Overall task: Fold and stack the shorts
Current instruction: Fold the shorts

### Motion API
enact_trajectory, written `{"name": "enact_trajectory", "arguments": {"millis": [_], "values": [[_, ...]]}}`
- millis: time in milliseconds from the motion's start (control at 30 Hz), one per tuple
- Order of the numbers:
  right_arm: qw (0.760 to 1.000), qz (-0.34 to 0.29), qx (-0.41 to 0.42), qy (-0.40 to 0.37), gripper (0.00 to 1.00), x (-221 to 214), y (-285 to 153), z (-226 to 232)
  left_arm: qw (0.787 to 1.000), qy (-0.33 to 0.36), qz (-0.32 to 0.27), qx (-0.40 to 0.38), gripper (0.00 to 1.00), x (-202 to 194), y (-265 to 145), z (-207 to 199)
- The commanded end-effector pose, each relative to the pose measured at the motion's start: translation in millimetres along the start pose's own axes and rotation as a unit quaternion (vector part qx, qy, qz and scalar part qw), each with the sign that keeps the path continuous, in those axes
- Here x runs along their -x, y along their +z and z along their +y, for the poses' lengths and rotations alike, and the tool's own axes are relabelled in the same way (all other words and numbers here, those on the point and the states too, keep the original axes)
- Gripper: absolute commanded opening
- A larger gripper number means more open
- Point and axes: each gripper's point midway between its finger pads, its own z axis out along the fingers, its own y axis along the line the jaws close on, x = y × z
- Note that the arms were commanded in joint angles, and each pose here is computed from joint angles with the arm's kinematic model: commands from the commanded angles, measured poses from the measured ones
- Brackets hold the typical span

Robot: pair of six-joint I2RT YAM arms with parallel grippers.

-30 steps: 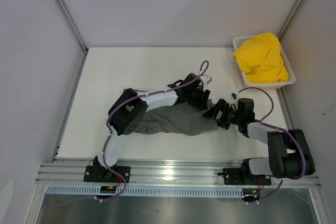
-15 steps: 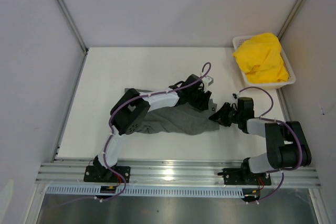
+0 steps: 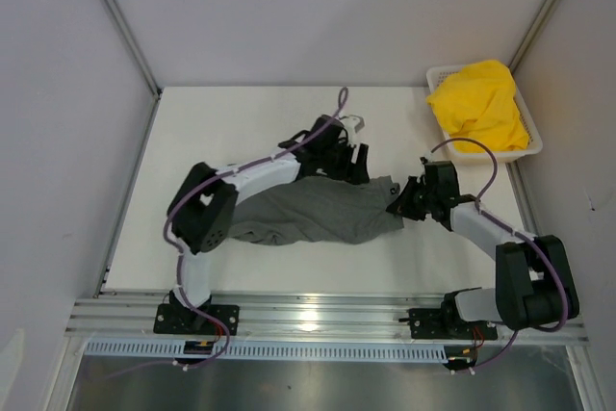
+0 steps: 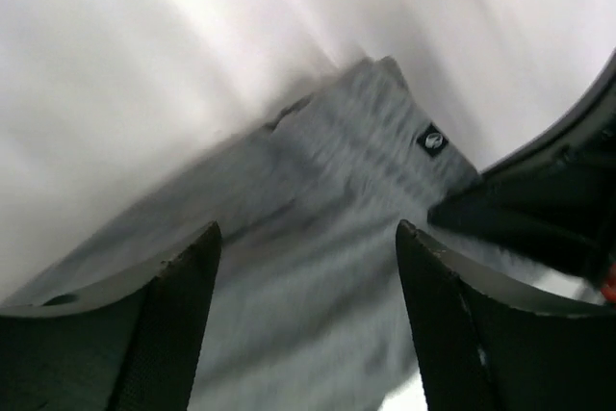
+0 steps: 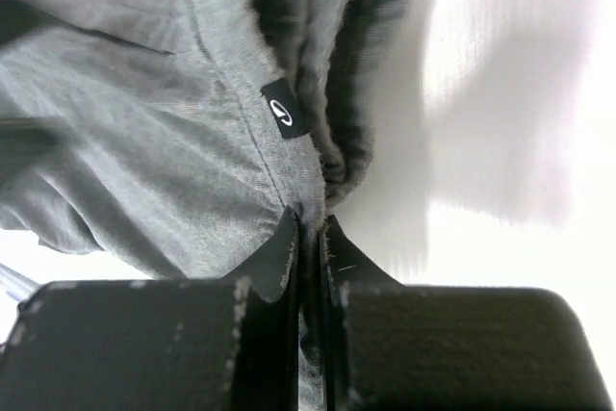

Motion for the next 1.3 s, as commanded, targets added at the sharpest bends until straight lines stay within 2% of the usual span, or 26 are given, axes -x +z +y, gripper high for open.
{"name": "enact_trajectory", "arguments": {"millis": [0, 167, 267, 333, 433, 600, 967, 1267], "values": [[0.997, -0.032, -0.063, -0.028, 0.0, 22, -24, -7, 0.993, -0.043, -0.108, 0.001, 0.77, 69, -90, -2], [0.996, -0.041, -0.067, -0.043, 0.0, 33, -40, 1, 0.988, -0.062, -0.139, 0.024, 0.79, 47, -138, 16], [0.996, -0.039, -0.061, -0.049, 0.0, 38, -43, 7, 0.988, -0.083, -0.124, 0.026, 0.73, 20, -138, 26], [0.996, -0.04, -0.058, -0.055, 0.0, 44, -45, 13, 0.988, -0.101, -0.113, 0.016, 0.64, 5, -131, 29], [0.995, -0.043, -0.06, -0.068, 0.0, 53, -51, 19, 0.988, -0.121, -0.096, 0.0, 0.57, -16, -119, 31], [0.993, -0.057, -0.059, -0.082, 0.0, 68, -63, 31, 0.987, -0.138, -0.077, -0.013, 0.57, -34, -100, 35], [0.99, -0.05, -0.044, -0.123, 0.0, 74, -74, 59, 0.986, -0.159, -0.051, -0.019, 0.51, -34, -53, 48], [0.983, -0.045, 0.013, -0.177, 0.0, 68, -76, 115, 0.976, -0.212, -0.041, 0.011, 0.45, -42, -18, 66]]}}
